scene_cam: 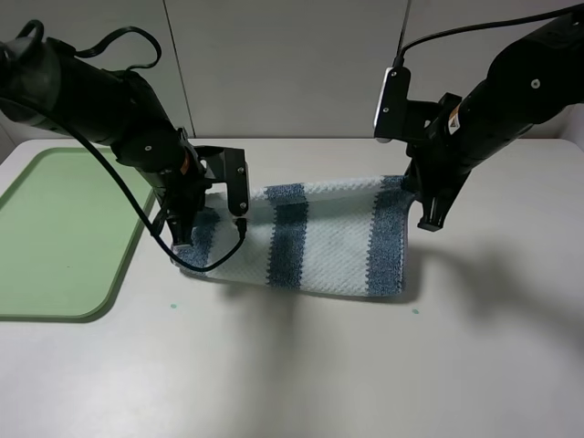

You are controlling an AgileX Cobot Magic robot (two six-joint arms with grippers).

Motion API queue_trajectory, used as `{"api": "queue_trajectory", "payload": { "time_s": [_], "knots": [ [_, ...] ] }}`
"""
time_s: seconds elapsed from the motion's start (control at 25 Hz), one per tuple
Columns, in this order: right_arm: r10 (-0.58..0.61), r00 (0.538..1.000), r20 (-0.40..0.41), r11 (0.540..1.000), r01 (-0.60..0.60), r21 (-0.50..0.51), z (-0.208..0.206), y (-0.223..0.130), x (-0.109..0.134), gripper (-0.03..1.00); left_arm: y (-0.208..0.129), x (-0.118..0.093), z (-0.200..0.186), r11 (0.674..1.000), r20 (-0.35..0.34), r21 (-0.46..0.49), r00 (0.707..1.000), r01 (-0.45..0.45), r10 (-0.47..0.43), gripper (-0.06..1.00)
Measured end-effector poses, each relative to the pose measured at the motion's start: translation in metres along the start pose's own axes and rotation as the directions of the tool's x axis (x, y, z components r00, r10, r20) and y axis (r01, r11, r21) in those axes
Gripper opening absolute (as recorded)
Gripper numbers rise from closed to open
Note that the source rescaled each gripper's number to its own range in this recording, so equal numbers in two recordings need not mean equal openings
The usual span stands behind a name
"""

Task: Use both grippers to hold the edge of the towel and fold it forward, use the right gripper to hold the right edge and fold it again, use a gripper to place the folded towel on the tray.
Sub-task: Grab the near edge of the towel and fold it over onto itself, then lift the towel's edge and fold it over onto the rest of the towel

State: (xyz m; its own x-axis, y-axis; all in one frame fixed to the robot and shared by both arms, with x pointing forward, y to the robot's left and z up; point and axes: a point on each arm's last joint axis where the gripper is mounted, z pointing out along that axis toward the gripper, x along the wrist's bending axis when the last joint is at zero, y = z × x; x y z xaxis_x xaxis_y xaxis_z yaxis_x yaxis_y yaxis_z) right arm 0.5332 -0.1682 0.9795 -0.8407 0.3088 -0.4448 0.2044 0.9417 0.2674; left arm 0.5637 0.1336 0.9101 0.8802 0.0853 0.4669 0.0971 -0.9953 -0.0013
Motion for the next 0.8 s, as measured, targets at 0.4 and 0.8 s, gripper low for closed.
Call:
{"api": "queue_trajectory", "payload": {
  "time_s": [0.4,0.8],
  "knots": [
    [0.08,0.997,0.015,0.996,-0.081,0.033,0.0003,-0.0061,-0.0035,0.89,-0.0074,0.0022,0.0025,0.999,-0.004,0.043,1.0,-0.028,0.028,0.41],
    [0.119,0.993,0.026,0.992,-0.12,0.045,0.0003,-0.0074,-0.0042,0.93,0.0001,0.0059,0.0025,0.999,-0.045,-0.04,0.999,0.01,-0.012,0.82]
  ]
}}
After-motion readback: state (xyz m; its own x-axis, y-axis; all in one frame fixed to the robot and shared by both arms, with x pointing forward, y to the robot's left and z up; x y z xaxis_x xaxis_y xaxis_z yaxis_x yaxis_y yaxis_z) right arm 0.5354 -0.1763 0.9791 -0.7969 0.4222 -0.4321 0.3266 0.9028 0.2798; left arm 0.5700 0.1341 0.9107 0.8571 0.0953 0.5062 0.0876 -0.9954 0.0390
